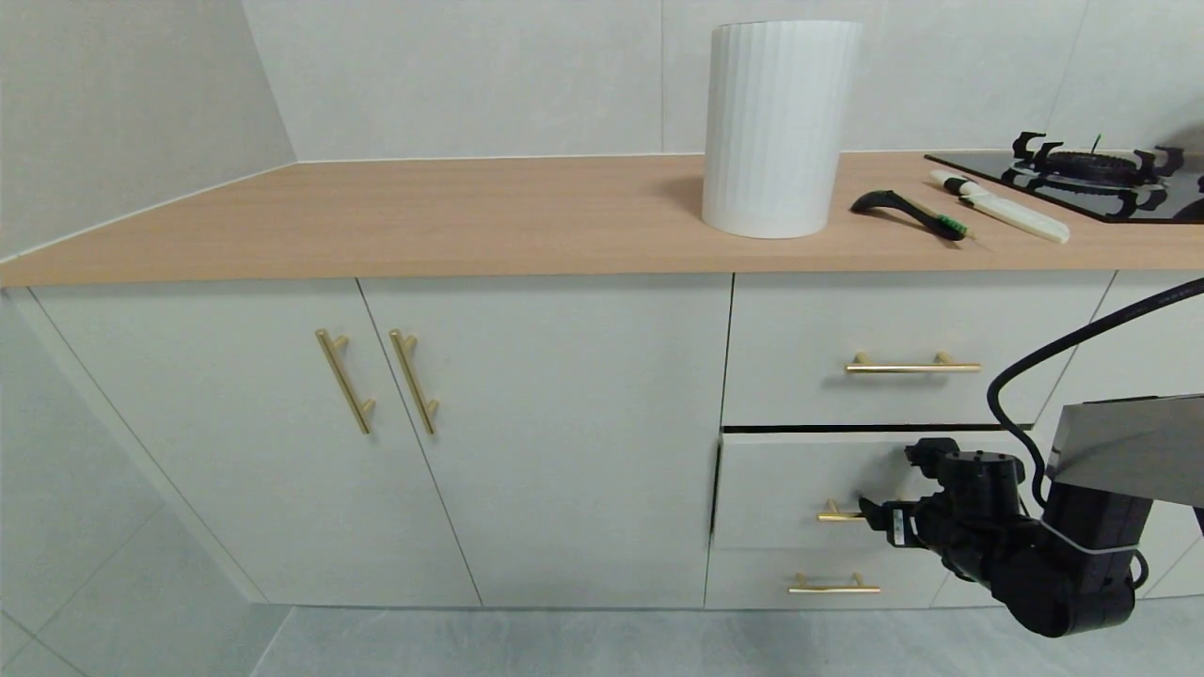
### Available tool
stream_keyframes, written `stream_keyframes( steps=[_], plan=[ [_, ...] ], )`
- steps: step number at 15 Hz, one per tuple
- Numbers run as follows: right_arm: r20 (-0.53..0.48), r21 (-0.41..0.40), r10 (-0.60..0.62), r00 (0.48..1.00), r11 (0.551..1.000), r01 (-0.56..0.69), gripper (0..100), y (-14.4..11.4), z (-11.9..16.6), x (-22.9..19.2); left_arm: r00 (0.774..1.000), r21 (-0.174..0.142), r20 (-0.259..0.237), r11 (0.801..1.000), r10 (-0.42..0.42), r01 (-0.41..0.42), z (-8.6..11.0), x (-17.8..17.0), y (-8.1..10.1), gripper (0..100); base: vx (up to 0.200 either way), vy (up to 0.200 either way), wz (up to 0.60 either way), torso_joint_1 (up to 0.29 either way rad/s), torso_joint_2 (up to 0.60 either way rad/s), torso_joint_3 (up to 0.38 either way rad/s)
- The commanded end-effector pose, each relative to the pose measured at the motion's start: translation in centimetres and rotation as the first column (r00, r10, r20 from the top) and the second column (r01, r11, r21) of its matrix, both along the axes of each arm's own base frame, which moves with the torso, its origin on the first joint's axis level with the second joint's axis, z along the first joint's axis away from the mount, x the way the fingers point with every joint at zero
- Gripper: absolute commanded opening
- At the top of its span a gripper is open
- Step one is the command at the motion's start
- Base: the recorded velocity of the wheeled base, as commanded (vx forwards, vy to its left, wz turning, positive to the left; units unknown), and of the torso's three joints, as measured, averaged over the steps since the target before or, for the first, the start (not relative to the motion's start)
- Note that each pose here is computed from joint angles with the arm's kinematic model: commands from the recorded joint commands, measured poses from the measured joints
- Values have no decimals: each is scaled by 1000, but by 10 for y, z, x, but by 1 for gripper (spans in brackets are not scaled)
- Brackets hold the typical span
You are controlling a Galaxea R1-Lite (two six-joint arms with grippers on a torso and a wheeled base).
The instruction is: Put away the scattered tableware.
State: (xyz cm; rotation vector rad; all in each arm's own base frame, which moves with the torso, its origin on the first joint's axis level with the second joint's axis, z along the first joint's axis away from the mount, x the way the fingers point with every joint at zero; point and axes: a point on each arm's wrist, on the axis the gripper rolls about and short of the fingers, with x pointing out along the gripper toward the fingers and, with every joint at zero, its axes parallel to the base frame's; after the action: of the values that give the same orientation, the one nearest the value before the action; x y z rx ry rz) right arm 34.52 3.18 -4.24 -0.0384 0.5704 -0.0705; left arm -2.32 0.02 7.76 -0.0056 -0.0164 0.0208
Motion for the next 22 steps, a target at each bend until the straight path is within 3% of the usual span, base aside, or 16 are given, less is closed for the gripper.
stream_keyframes(
  steps=[1,8,14,15,16,18,20,22],
  plan=[
    [-23,-1,1,1000,1000,-1,100,-1,2,-10,1000,-1,-1,1000,-1,1,0,0,0,100,0,0,0,0,0,0],
    [-16,3,6,1000,1000,-6,100,-4,18,-39,1000,-1,-1,1000,1,-1,0,0,0,100,0,0,0,0,0,0],
    [127,43,57,990,997,-63,100,-6,105,-82,1000,-1,-1,1000,-1,1,0,0,0,100,0,0,0,0,0,0],
    [127,43,57,990,997,-63,100,-6,105,-82,1000,-1,-1,1000,-1,1,0,0,0,100,0,0,0,0,0,0],
    [168,51,69,983,996,-78,100,-7,139,-89,1000,-1,-1,1000,1,-1,0,0,0,100,0,0,0,0,0,0],
    [174,61,71,982,995,-83,100,-7,177,-95,1000,-1,-1,1000,1,-1,0,0,0,100,0,0,0,0,0,0],
    [172,76,67,983,994,-81,100,-6,193,-87,1000,-1,-1,1000,1,-1,0,0,0,100,0,0,0,0,0,0],
    [122,93,55,991,993,-66,100,-4,179,-69,1000,-1,-1,1000,1,-1,0,0,0,100,0,0,0,0,0,0]
  ],
)
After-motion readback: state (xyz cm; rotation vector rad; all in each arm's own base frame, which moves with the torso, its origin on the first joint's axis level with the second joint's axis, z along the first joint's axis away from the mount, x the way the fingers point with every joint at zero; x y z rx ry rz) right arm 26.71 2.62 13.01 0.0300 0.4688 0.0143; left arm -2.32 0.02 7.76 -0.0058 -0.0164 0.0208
